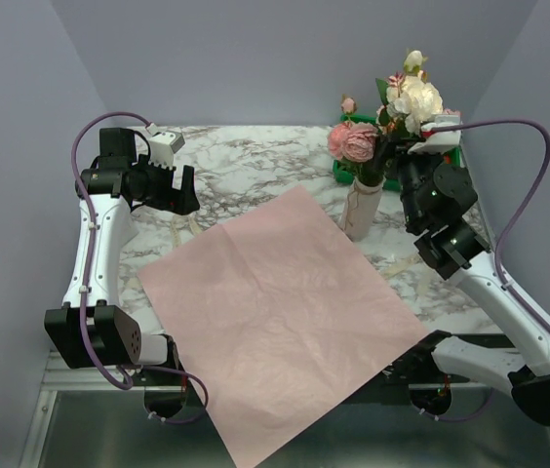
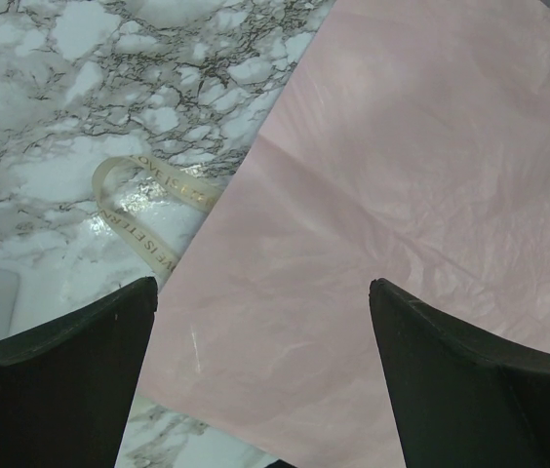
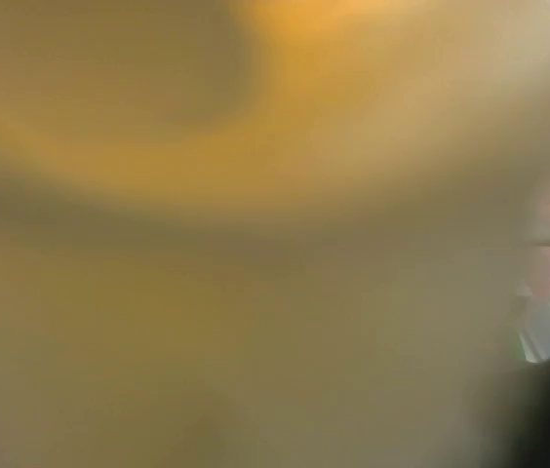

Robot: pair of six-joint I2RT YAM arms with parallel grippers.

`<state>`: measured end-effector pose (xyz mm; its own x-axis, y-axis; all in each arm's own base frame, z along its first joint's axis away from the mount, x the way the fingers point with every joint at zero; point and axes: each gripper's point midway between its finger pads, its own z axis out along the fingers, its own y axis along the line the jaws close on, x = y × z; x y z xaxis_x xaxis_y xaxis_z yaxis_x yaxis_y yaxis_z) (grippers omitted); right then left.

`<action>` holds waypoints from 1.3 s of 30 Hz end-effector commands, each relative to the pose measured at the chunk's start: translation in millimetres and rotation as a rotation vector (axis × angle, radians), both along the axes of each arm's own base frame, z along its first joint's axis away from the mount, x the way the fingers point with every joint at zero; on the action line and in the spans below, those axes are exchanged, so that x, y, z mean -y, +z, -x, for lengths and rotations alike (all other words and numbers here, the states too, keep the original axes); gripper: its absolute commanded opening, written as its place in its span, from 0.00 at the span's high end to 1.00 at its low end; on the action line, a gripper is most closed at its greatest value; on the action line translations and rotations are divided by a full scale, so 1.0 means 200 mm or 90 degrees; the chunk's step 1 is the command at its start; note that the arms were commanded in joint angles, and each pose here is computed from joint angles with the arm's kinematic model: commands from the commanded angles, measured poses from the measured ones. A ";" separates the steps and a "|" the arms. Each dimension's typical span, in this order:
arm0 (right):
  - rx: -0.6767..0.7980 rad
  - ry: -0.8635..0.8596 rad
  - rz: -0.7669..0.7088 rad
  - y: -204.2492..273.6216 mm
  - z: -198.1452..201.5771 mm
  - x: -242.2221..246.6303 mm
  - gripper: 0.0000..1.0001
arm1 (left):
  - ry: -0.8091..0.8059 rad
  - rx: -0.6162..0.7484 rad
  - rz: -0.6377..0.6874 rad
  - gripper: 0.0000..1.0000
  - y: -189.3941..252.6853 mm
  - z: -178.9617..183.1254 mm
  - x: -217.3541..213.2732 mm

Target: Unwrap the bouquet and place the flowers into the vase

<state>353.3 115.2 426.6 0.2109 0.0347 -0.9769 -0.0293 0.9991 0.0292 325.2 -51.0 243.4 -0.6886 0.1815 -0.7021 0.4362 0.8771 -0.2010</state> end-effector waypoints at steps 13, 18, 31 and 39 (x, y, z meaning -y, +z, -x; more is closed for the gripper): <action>-0.225 0.090 -0.076 -0.41 0.35 0.03 0.00 | -0.016 -0.005 0.031 0.01 0.01 0.01 0.04; -0.278 0.105 -0.076 -0.51 0.43 0.04 0.00 | -0.019 -0.009 0.039 0.01 0.00 0.02 0.05; -0.556 0.104 -0.121 -1.13 0.63 -0.02 0.00 | -0.020 -0.014 0.040 0.01 -0.02 0.05 0.05; -0.499 0.154 -0.144 -1.23 0.64 -0.13 0.00 | -0.021 -0.017 0.044 0.01 -0.04 0.05 0.06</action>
